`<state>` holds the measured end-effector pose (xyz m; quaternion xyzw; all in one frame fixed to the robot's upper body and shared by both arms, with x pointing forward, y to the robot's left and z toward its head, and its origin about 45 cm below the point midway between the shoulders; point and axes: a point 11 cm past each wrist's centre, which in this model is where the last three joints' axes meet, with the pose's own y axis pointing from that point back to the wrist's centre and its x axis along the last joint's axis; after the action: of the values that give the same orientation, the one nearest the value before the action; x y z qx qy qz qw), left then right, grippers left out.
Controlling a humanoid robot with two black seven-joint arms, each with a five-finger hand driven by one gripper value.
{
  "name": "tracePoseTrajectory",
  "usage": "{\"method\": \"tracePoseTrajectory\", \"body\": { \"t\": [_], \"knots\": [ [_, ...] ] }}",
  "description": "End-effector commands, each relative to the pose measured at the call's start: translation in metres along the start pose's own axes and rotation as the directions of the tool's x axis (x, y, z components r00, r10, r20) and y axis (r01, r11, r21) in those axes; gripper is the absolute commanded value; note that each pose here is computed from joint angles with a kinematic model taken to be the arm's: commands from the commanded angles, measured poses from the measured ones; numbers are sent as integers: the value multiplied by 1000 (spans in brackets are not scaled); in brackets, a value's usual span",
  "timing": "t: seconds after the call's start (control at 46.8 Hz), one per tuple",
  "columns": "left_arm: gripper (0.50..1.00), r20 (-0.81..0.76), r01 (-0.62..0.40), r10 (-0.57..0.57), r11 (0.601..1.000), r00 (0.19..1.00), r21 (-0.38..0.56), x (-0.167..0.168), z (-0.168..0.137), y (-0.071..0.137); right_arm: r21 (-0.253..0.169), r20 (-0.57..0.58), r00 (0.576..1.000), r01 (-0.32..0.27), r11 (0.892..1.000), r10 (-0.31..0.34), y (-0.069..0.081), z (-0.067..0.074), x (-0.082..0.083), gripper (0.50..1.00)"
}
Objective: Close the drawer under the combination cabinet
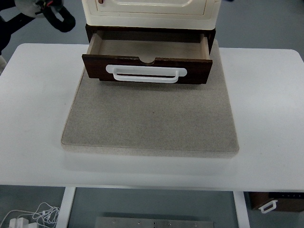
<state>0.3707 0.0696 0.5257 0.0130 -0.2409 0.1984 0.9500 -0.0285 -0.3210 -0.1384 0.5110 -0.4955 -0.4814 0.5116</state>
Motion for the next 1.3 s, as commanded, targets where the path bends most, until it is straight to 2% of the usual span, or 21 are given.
{"method": "tracePoseTrajectory", "body": {
  "t": [0.0, 0.128, 0.278, 0.363, 0.513, 0.577, 0.748, 1.004, 1.132, 1.282],
  "knots": [
    [996, 60, 43, -47, 996, 997, 72, -13, -18, -4, -1, 0, 1000, 0, 1000, 0, 0, 0, 0, 952],
    [996, 72, 129, -144, 975, 987, 181, -33, -40, -10, 1, 1, 1000, 0, 1000, 0, 0, -1, 0, 952],
    [996, 33, 237, -259, 922, 965, 307, -58, -65, -12, -1, 0, 1000, 0, 1000, 0, 0, 0, 0, 952],
    [996, 22, 250, -275, 902, 961, 353, -63, -77, -9, -1, 0, 1000, 0, 1000, 0, 0, 0, 0, 952],
    [996, -4, 312, -345, 841, 938, 442, -82, -101, -8, 1, 0, 1000, 0, 1000, 0, 0, -1, 0, 952],
    [996, -19, 350, -389, 805, 921, 479, -86, -106, -4, -1, 0, 1000, 0, 1000, 0, 0, 0, 0, 952],
    [996, -67, 448, -510, 676, 858, 585, -101, -124, 9, -1, 0, 1000, -1, 1000, 1, 0, 0, 0, 952],
    [999, -99, 424, -539, 523, 837, 739, -108, -164, 23, 1, 0, 1000, -1, 1000, 1, 0, -1, 0, 952],
    [999, -69, 376, -540, 484, 839, 790, -101, -176, 23, 1, 0, 1000, 0, 1000, 0, 0, -1, 0, 952],
    [999, -44, 354, -557, 463, 829, 812, -102, -180, 17, -1, 0, 1000, 0, 1000, 0, 0, 0, 0, 952]
  ]
}}
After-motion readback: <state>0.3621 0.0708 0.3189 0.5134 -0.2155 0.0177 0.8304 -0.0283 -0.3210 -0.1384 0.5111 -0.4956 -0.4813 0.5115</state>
